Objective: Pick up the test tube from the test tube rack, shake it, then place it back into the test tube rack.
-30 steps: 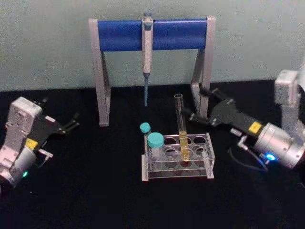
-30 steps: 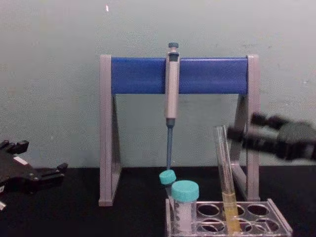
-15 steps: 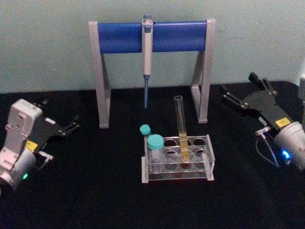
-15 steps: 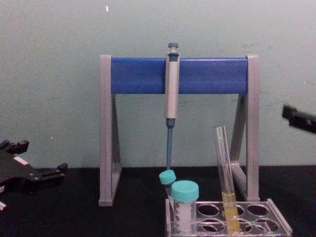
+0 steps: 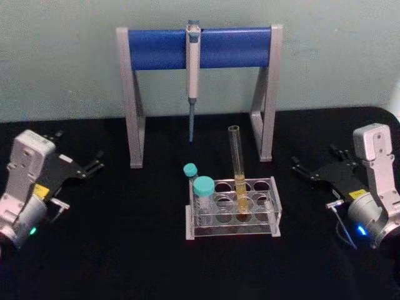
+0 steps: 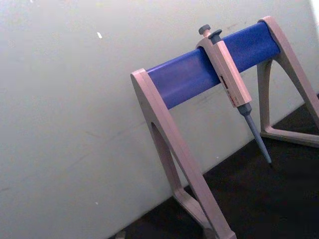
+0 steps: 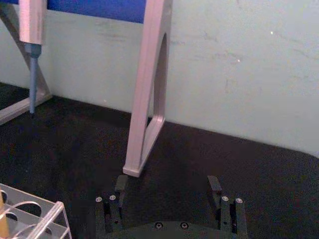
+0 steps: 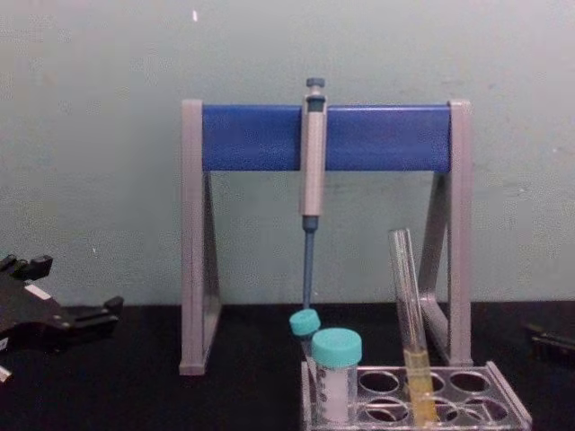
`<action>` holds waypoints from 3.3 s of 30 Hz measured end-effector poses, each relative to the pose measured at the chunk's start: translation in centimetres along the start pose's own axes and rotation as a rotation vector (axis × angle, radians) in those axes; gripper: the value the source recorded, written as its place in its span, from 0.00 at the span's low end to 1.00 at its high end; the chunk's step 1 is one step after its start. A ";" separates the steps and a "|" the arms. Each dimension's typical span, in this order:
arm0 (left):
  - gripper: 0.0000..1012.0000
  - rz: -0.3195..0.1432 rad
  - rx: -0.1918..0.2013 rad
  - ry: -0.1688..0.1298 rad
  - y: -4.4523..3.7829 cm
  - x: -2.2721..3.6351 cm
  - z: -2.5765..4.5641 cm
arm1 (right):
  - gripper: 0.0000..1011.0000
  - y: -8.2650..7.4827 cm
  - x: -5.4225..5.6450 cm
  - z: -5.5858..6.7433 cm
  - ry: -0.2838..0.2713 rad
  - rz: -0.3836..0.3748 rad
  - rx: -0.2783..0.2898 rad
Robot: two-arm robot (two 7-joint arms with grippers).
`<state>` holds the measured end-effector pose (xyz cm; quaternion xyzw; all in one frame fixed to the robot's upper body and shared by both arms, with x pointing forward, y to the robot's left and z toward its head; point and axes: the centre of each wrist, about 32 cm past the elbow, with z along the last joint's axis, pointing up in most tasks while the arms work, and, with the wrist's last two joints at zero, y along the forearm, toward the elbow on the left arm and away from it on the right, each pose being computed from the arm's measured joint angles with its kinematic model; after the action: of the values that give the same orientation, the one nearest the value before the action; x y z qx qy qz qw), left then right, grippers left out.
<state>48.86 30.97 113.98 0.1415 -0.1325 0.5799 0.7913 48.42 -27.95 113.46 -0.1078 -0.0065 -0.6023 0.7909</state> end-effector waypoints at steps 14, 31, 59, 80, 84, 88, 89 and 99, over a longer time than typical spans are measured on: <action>0.99 0.000 0.000 0.000 0.00 0.00 0.00 | 0.99 0.1 0.1 0.0 0.001 0.001 -0.001; 0.99 0.000 0.000 0.000 0.00 0.00 0.00 | 0.99 0.0 0.1 0.1 0.000 0.003 0.003; 0.99 0.000 0.000 0.000 0.00 0.00 0.00 | 0.99 0.0 0.1 0.1 0.001 0.004 0.005; 0.99 0.000 0.000 0.000 0.00 0.00 0.00 | 0.99 0.0 0.1 0.1 0.001 0.003 0.005; 0.99 0.000 0.000 0.000 0.00 0.00 0.00 | 0.99 0.0 0.1 0.1 0.001 0.004 0.005; 0.99 0.000 0.000 0.000 0.00 0.00 0.00 | 0.99 0.0 0.1 0.1 0.001 0.004 0.005; 0.99 0.000 0.000 0.000 0.00 0.00 0.00 | 0.99 0.0 0.1 0.1 0.001 0.003 0.004; 0.99 0.000 0.000 0.000 0.00 0.00 0.00 | 0.99 0.0 0.1 0.1 0.001 0.003 0.005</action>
<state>48.86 30.97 113.98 0.1415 -0.1324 0.5799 0.7913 48.49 -28.01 113.55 -0.1058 -0.0074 -0.6010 0.7922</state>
